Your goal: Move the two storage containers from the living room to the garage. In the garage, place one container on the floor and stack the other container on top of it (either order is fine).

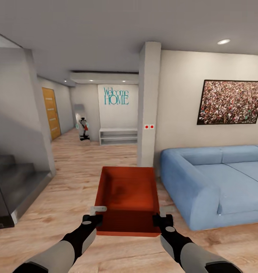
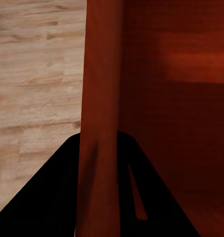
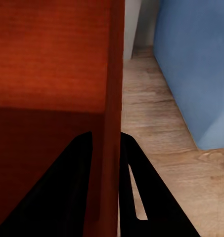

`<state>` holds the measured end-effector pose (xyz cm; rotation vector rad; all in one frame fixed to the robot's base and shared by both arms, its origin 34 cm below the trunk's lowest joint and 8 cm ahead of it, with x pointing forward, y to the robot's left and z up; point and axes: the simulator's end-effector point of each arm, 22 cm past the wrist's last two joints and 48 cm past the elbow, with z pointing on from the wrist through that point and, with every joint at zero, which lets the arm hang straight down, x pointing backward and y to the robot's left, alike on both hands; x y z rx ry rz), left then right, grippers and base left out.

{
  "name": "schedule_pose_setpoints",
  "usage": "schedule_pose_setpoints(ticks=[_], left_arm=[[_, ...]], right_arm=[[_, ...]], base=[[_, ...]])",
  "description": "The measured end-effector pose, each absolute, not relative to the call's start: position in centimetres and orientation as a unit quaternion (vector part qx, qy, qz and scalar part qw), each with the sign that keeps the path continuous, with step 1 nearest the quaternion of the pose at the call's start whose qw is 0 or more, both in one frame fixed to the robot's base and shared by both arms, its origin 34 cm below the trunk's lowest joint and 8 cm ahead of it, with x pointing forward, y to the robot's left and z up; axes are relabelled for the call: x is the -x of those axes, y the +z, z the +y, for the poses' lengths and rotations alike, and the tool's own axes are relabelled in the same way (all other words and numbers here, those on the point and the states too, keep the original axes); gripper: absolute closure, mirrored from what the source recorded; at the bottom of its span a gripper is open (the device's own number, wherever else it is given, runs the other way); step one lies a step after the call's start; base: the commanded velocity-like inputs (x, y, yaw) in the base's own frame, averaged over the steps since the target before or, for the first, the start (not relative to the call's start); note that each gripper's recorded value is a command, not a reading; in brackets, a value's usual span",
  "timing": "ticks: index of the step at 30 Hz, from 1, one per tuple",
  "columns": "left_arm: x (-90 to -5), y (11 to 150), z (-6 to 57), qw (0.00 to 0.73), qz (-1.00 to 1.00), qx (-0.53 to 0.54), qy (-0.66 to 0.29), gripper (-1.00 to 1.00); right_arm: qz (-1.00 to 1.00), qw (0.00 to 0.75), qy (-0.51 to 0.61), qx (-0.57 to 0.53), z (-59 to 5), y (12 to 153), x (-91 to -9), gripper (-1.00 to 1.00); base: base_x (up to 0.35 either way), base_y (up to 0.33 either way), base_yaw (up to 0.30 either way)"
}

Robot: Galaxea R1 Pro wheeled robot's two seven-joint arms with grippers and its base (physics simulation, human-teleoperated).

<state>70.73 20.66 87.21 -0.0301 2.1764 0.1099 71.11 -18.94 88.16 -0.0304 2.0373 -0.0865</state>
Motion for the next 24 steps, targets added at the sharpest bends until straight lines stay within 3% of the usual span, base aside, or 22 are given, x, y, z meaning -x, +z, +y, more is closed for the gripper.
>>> schedule_pose_setpoints(ticks=[24], left_arm=[[-70.73,87.24,20.68,0.463,0.885,0.011,0.045,1.00]], right_arm=[[0.851,0.524,-0.036,0.013,-18.93,88.17,-71.10,1.00]], base=[[0.009,0.000,0.260]])
